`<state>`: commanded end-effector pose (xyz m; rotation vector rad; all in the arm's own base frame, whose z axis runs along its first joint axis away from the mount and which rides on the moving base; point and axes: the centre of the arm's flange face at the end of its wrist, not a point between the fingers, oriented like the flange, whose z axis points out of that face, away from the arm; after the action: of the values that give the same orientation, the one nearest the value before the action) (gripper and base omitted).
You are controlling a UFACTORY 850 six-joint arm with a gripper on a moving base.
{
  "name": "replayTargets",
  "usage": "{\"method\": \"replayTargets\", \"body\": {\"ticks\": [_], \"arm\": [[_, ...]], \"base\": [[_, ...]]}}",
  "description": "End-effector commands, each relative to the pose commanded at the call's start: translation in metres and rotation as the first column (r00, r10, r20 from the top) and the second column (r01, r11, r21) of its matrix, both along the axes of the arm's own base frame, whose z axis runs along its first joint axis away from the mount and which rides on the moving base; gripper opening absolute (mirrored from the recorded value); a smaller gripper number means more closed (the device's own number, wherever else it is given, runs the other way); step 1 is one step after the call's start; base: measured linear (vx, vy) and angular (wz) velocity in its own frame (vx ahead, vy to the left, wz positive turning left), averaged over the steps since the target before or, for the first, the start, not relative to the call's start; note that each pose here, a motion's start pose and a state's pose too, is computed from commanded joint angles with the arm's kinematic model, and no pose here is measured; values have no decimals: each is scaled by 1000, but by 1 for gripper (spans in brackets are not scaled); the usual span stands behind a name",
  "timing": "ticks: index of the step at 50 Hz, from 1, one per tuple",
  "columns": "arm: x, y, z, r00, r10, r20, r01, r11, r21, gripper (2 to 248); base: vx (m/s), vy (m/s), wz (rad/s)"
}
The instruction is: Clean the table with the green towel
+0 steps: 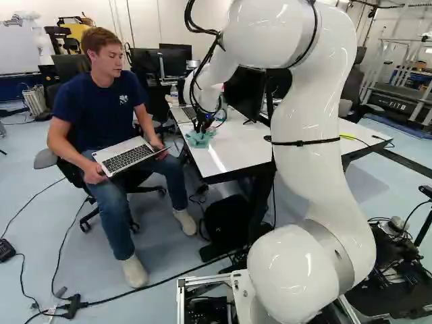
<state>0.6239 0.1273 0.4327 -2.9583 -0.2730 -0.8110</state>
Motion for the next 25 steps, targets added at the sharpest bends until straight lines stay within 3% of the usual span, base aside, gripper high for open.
{"method": "replayTargets", "body": {"ticks": [25], "arm": [[14, -45, -1, 997, -74, 5, 74, 997, 1, 39]], "base": [[0, 0, 0]]}}
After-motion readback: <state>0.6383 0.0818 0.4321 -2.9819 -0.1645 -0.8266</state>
